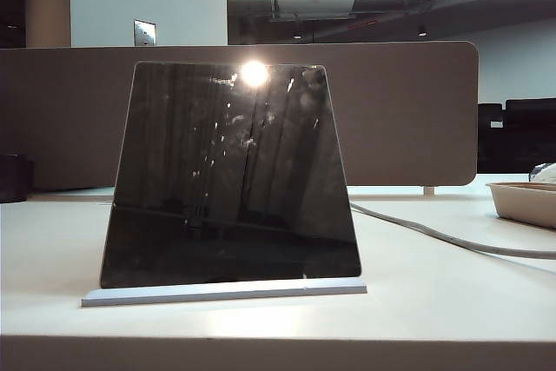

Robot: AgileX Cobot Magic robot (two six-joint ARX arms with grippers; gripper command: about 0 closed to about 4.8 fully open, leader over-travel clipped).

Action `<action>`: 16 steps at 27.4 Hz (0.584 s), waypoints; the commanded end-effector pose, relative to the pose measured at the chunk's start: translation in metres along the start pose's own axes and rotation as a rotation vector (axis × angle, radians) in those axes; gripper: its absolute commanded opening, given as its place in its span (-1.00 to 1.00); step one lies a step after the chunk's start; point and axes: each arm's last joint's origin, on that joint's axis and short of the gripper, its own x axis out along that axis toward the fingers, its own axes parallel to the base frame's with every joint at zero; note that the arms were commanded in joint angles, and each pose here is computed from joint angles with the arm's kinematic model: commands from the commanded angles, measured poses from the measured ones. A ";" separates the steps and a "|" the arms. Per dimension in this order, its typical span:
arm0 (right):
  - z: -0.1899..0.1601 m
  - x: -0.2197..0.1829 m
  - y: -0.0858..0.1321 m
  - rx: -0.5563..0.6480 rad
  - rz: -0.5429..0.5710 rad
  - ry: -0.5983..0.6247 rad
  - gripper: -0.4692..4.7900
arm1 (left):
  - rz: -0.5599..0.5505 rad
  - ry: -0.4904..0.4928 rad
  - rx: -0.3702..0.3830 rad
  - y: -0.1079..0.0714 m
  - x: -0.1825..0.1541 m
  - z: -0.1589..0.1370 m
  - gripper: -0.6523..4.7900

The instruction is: Push the base of the mirror on the table to move it forward for a short distance.

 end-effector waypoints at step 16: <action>0.003 0.000 0.000 -0.002 0.010 -0.018 -0.82 | -0.095 -0.008 0.001 -0.009 -0.001 0.001 -0.76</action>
